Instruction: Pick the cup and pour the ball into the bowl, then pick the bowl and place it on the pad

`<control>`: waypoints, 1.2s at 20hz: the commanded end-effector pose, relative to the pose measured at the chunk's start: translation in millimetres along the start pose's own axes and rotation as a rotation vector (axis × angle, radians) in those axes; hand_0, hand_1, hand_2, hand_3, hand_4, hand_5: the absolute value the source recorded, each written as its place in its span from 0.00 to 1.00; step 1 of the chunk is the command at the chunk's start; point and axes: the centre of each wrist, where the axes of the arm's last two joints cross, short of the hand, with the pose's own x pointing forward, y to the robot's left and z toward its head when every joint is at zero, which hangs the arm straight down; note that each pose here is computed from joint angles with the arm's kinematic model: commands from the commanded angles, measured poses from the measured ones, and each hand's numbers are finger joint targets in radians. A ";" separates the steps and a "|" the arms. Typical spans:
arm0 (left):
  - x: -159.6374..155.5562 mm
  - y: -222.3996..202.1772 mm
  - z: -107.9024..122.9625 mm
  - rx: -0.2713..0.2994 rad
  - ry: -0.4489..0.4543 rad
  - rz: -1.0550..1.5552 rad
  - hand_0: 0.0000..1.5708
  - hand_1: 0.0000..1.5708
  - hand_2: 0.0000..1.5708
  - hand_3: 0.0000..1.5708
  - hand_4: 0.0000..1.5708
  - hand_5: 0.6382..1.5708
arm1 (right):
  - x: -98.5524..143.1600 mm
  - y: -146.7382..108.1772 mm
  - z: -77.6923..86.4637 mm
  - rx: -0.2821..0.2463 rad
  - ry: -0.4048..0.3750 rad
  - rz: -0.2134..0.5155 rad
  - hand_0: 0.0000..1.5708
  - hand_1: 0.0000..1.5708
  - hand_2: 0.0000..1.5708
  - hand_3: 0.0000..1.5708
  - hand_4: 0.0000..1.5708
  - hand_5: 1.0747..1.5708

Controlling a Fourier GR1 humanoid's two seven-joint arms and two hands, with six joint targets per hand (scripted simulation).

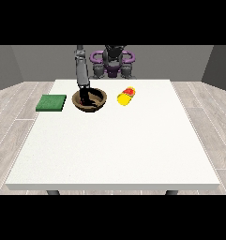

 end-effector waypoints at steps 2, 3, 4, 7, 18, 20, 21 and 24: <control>-8.3 -5.5 -2.1 -0.011 0.021 0.020 0.00 0.00 0.00 0.00 0.00 1.00 | -18.3 -16.0 12.6 -0.059 0.260 0.081 1.00 1.00 1.00 1.00 0.65 1.00; -9.3 2.8 3.2 0.016 0.013 0.019 0.00 0.00 0.00 0.00 0.00 1.00 | -13.6 -19.4 10.2 -0.052 0.253 0.118 1.00 1.00 1.00 1.00 0.66 1.00; -9.3 9.8 7.6 0.032 0.044 0.021 0.00 0.00 0.00 0.00 0.00 1.00 | -3.8 -23.9 0.5 -0.095 0.265 0.137 1.00 1.00 1.00 0.99 0.67 1.00; -18.6 26.1 18.1 0.057 0.057 0.048 0.00 0.00 0.00 0.00 0.00 1.00 | 12.0 -20.2 -13.1 -0.072 0.295 0.194 1.00 1.00 1.00 0.95 0.67 0.99; -35.3 85.3 78.8 0.235 0.154 0.001 0.00 0.00 0.00 0.00 0.00 1.00 | 60.3 -19.1 -46.1 0.057 0.363 0.324 1.00 1.00 1.00 0.62 0.75 0.98; -28.6 79.7 72.7 0.233 0.126 0.001 0.00 0.00 0.00 0.00 0.00 1.00 | 81.7 -69.8 -54.7 0.035 0.341 0.343 1.00 1.00 1.00 0.78 0.74 1.00; -15.2 94.4 88.8 0.216 0.081 -0.009 0.00 0.00 0.00 0.00 0.00 1.00 | 83.6 -86.3 -50.5 0.025 0.311 0.335 1.00 1.00 1.00 0.73 0.74 0.99; -18.3 65.4 60.4 0.196 0.072 0.009 0.00 0.00 0.00 0.00 0.00 1.00 | 84.3 -113.5 -49.4 -0.070 0.308 0.331 1.00 1.00 1.00 0.62 0.73 0.99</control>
